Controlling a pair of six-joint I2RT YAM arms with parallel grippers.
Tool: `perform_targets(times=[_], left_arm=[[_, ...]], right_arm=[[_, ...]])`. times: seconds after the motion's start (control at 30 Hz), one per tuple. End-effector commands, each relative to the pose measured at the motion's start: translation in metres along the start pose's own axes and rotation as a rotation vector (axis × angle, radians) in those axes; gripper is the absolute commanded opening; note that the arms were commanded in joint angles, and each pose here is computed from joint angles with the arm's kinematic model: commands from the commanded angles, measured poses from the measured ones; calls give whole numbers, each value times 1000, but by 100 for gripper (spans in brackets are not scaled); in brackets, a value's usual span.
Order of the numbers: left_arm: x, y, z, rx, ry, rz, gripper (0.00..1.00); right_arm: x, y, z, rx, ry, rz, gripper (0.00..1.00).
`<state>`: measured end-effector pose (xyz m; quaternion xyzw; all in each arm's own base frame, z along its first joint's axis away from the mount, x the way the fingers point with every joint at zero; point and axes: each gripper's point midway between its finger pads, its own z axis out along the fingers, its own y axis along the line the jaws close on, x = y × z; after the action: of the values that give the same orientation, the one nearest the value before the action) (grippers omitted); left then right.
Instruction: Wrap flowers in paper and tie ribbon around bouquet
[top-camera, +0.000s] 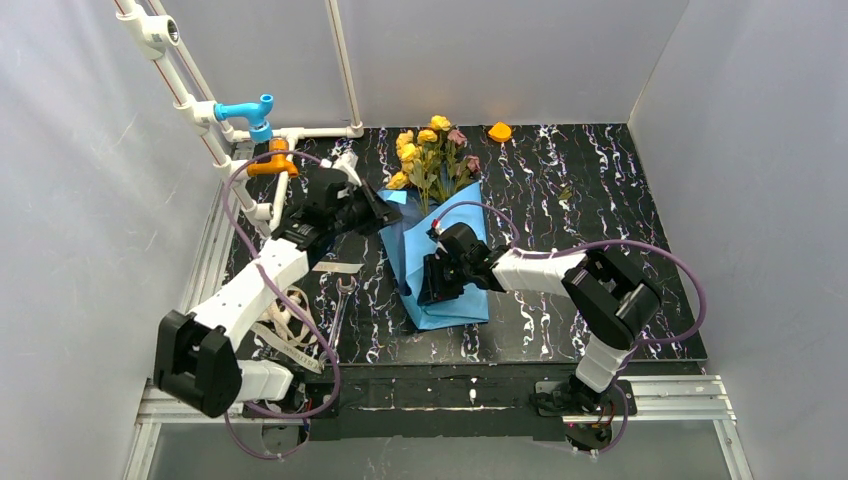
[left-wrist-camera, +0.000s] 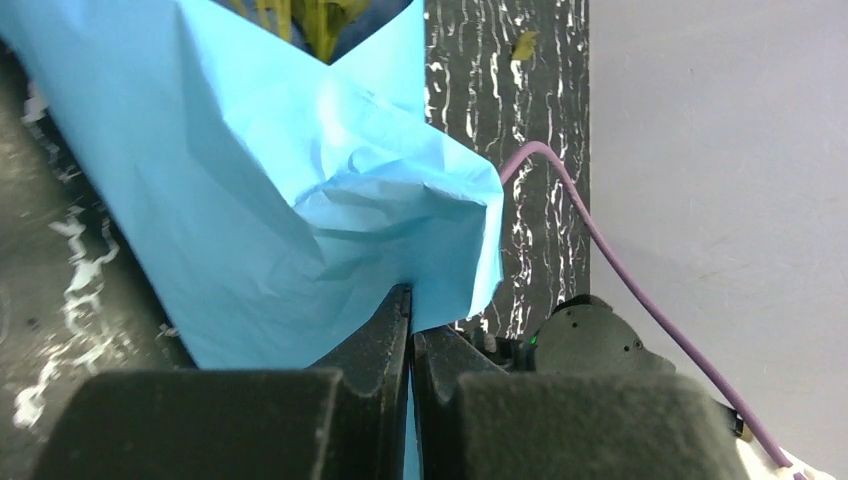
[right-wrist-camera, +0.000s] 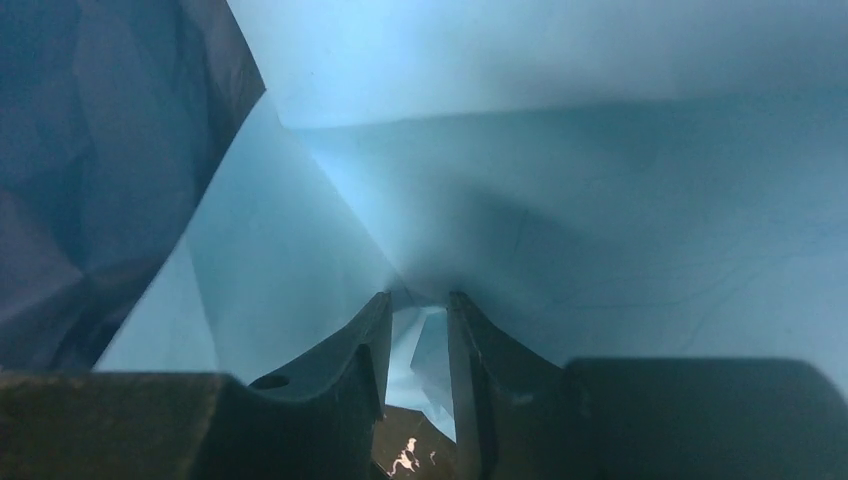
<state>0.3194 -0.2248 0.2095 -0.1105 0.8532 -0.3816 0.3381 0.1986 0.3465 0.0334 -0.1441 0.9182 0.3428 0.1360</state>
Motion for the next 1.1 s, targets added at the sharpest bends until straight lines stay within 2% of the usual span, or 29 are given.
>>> perform_targets(times=[0.0, 0.1, 0.27, 0.57, 0.77, 1.07], left_arm=[[-4, -35, 14, 68, -1, 45, 0], [0, -36, 19, 52, 9, 73, 0], [2, -14, 2, -28, -28, 113, 0], [11, 3, -17, -73, -44, 135, 0], [12, 3, -24, -69, -50, 136, 0], [6, -43, -14, 106, 0, 169, 0]], right_arm=[[-18, 12, -3, -9, -29, -39, 36], [-30, 17, -11, -8, -47, -53, 37], [-64, 24, -31, -32, -118, -68, 38], [-103, 37, -28, -94, -162, -81, 38], [-123, 30, -3, -98, -169, -65, 37], [-116, 11, 54, -146, -122, -7, 35]])
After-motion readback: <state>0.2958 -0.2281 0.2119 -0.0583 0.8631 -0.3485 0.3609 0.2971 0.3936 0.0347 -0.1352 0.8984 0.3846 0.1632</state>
